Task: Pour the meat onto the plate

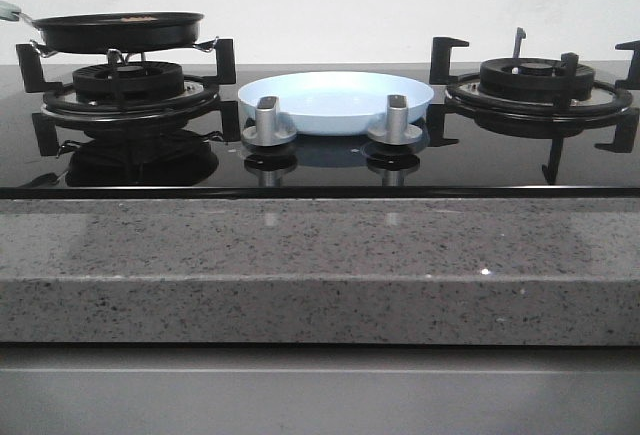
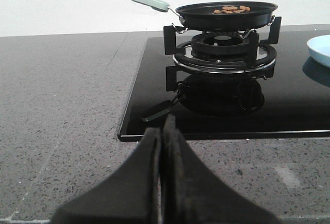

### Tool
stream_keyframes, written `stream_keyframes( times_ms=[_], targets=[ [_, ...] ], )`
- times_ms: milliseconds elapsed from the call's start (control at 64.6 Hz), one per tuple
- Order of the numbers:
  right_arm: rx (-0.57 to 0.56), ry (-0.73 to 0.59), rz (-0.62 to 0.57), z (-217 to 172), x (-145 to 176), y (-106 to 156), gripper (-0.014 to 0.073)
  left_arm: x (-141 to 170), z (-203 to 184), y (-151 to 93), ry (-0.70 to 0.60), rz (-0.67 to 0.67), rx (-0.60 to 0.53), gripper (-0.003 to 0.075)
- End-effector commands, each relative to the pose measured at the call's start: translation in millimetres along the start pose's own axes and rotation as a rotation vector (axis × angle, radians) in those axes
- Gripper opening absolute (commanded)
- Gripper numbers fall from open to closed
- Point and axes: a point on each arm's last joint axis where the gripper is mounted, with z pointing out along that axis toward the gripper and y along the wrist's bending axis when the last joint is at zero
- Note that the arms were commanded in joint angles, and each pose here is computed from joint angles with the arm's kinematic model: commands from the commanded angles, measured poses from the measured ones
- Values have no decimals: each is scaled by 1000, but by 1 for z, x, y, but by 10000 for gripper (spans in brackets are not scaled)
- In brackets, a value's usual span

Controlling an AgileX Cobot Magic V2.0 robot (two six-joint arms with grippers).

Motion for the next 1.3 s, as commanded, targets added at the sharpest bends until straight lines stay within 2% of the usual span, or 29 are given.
stream_keyframes(
  times_ms=[0, 387, 542, 681, 836, 975, 1145, 1285],
  targets=[
    [8, -95, -13, -2, -9, 0, -71, -6, -1, 1, -92, -17, -6, -20],
    [9, -121, -13, -2, -11, 0, -71, -10, -2, 1, -134, -26, -8, -20],
    [7, -169, -13, -4, -22, 0, -71, -16, -3, 1, -159, -126, 1, -20],
    [-4, -208, -20, -12, -57, 5, -69, -51, -10, 1, -209, -123, 8, -20],
    [-10, -151, -46, -14, -112, 12, -69, -100, 0, 1, -70, -90, 21, -20],
    [-4, -79, -58, 9, -155, 16, -69, -140, 35, 3, -6, -92, 19, -20],
    [2, -15, -60, 41, -180, 18, -69, -163, 72, 4, 65, -93, 18, -20],
    [4, 14, -59, 53, -182, 18, -62, -171, 78, 5, 16, -93, 14, -9]
  ],
)
